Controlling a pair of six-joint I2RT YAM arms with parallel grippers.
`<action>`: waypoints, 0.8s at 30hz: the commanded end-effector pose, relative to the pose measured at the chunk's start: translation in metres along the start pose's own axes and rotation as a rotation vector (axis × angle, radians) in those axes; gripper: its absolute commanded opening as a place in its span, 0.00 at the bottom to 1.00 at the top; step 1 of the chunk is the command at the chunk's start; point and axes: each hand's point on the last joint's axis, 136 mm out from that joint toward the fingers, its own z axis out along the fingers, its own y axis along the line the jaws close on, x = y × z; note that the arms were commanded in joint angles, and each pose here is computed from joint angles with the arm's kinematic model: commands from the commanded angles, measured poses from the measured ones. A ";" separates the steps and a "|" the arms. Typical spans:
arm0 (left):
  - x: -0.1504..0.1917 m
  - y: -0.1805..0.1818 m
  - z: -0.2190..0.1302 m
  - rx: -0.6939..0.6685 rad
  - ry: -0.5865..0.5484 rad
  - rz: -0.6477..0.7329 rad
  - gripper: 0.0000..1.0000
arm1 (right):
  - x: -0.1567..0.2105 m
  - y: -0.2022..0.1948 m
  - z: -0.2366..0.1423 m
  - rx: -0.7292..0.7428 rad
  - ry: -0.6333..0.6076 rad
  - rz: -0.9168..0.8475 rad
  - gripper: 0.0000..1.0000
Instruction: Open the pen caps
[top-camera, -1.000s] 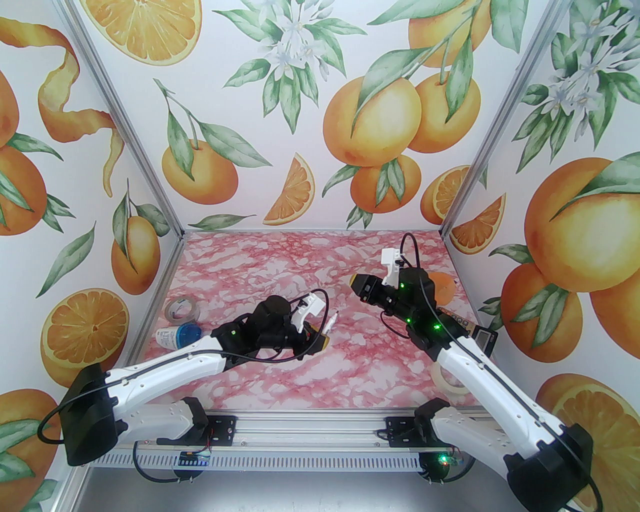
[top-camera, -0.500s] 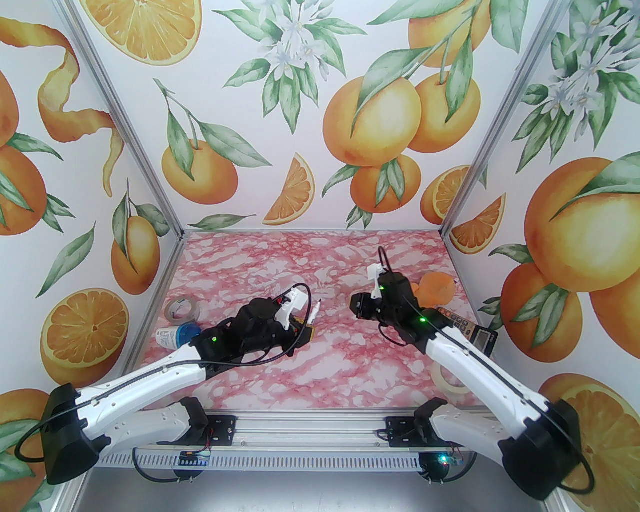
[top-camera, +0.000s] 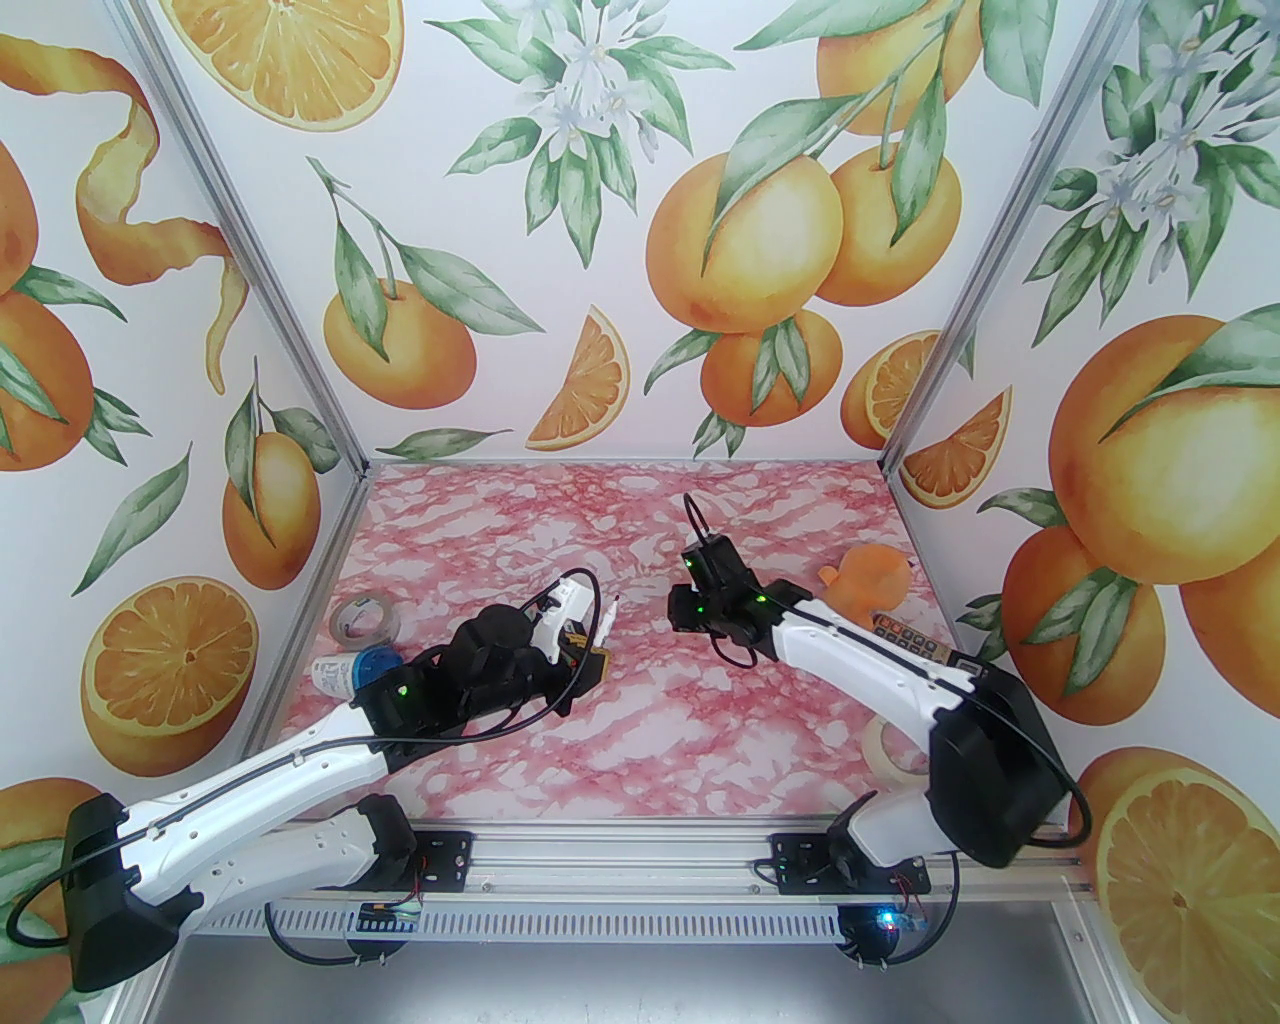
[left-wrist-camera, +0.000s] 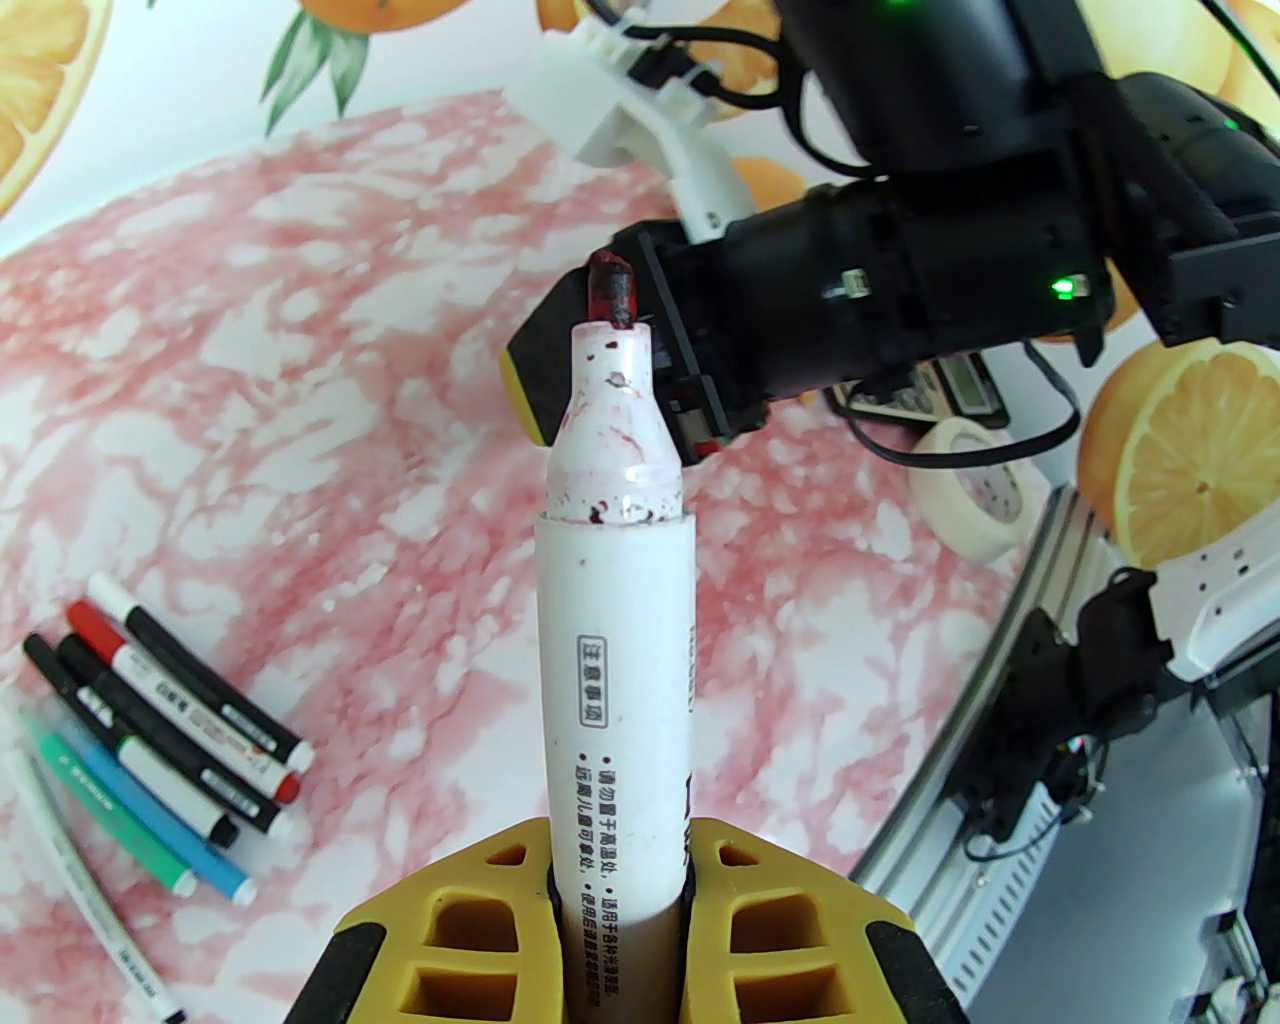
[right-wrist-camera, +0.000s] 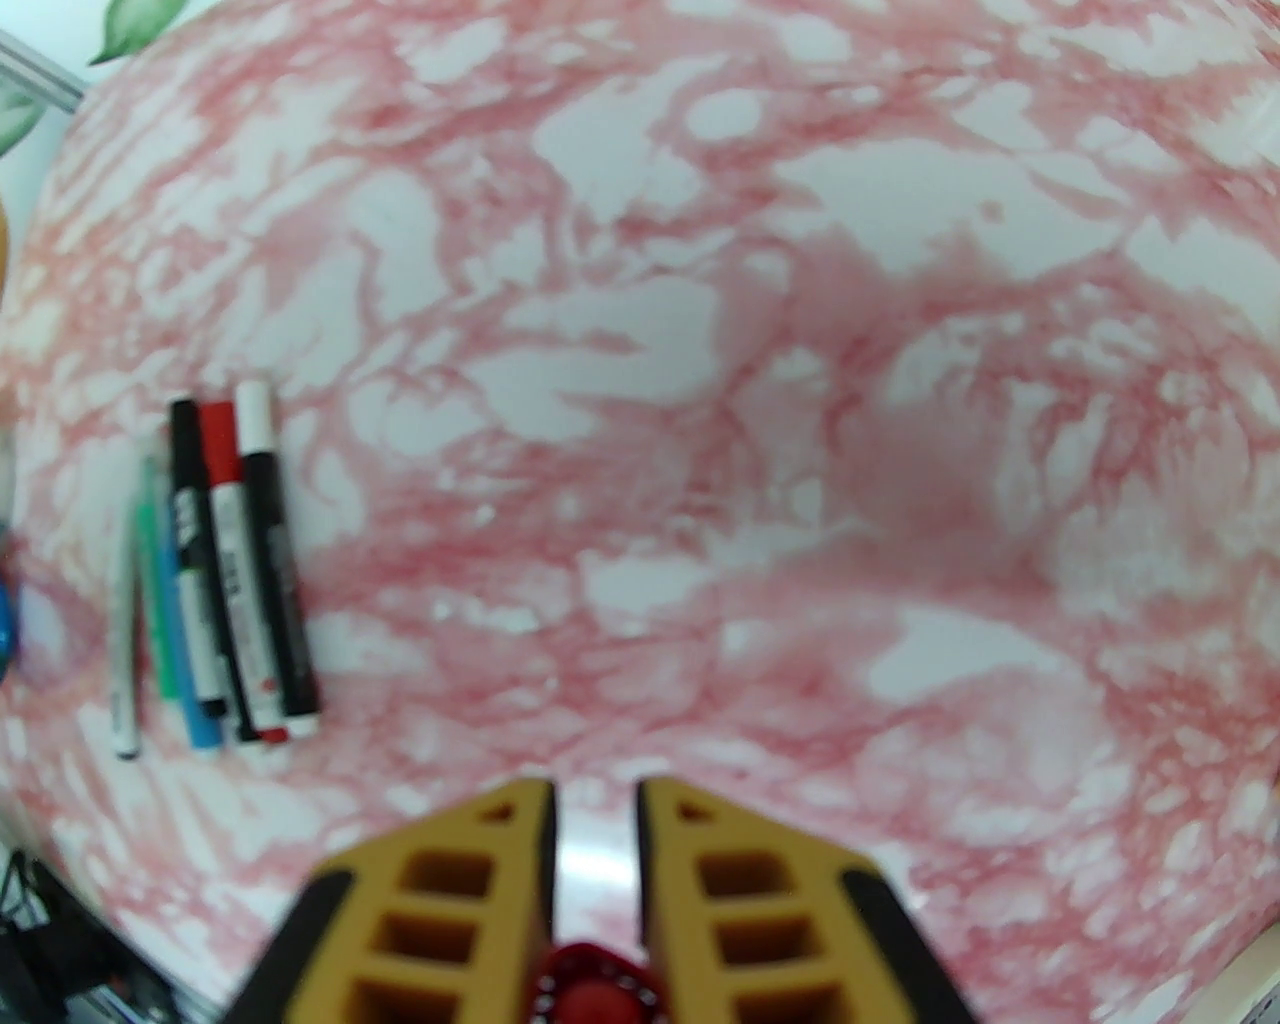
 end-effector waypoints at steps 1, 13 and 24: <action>0.002 0.005 -0.004 -0.020 -0.001 0.019 0.00 | -0.017 0.002 0.007 0.039 -0.048 0.012 0.12; 0.006 0.002 0.001 0.000 0.017 0.032 0.00 | 0.000 -0.017 0.039 0.135 0.025 -0.001 0.13; 0.007 -0.002 0.008 0.023 0.032 0.043 0.00 | 0.015 -0.042 0.051 0.186 0.077 0.020 0.14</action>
